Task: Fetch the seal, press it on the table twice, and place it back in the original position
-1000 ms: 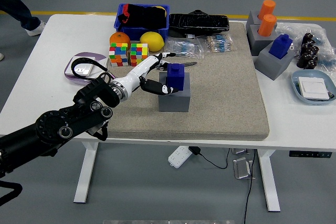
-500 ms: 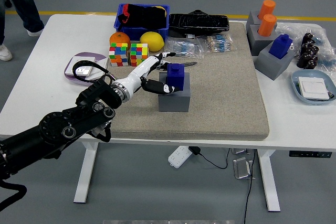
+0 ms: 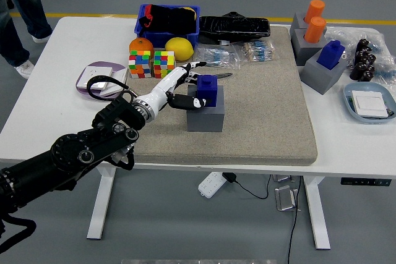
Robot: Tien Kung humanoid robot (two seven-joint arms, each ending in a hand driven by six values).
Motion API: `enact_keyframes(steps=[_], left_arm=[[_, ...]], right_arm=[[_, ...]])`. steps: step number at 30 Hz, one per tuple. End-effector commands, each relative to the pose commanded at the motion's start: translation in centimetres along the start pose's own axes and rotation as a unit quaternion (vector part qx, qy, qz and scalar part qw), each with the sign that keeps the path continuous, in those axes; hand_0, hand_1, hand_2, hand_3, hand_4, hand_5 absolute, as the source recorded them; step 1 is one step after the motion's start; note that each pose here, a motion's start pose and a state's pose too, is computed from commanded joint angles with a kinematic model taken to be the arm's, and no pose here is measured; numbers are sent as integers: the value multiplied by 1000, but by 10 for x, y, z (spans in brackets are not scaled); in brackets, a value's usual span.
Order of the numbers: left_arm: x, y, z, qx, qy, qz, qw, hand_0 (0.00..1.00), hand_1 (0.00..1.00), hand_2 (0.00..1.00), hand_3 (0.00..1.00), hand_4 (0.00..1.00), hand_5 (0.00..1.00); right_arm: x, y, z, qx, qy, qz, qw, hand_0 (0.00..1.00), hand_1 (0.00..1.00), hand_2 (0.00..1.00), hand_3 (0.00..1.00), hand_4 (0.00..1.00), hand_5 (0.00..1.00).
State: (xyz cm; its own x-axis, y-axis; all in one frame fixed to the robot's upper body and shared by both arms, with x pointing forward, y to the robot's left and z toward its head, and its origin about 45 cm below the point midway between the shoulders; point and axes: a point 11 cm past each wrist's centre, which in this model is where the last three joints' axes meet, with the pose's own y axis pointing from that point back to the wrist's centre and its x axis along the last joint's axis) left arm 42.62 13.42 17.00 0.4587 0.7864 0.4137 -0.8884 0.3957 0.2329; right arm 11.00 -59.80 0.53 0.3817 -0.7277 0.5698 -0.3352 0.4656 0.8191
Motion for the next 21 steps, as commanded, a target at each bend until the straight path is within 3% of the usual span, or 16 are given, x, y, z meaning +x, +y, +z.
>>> enact_keyframes(steps=[9, 10, 14, 15, 21], left_arm=[[-7, 0, -5, -3, 7, 2, 1000, 870, 714, 690, 923, 777, 2], [-7, 0, -5, -4, 8, 2, 1000, 870, 681, 635, 879, 763, 2], [-7, 1, -4, -16, 17, 12, 1000, 870, 681, 635, 879, 763, 2], [-6, 1, -3, -22, 20, 17, 999, 853, 585, 487, 783, 701, 2], [-4, 0, -2, -36, 31, 36, 998, 853, 585, 487, 783, 701, 2]], right_arm=[[-2, 0, 0, 0, 1, -3, 1000, 803, 699, 687, 650, 793, 476], [-2, 0, 0, 0, 1, -3, 1000, 803, 700, 686, 650, 793, 476], [-3, 0, 0, 0, 1, -3, 1000, 803, 700, 686, 650, 793, 476], [-2, 0, 0, 0, 1, -3, 1000, 804, 700, 685, 650, 794, 475], [-3, 0, 0, 1, 0, -3, 1000, 804, 700, 685, 650, 794, 475]])
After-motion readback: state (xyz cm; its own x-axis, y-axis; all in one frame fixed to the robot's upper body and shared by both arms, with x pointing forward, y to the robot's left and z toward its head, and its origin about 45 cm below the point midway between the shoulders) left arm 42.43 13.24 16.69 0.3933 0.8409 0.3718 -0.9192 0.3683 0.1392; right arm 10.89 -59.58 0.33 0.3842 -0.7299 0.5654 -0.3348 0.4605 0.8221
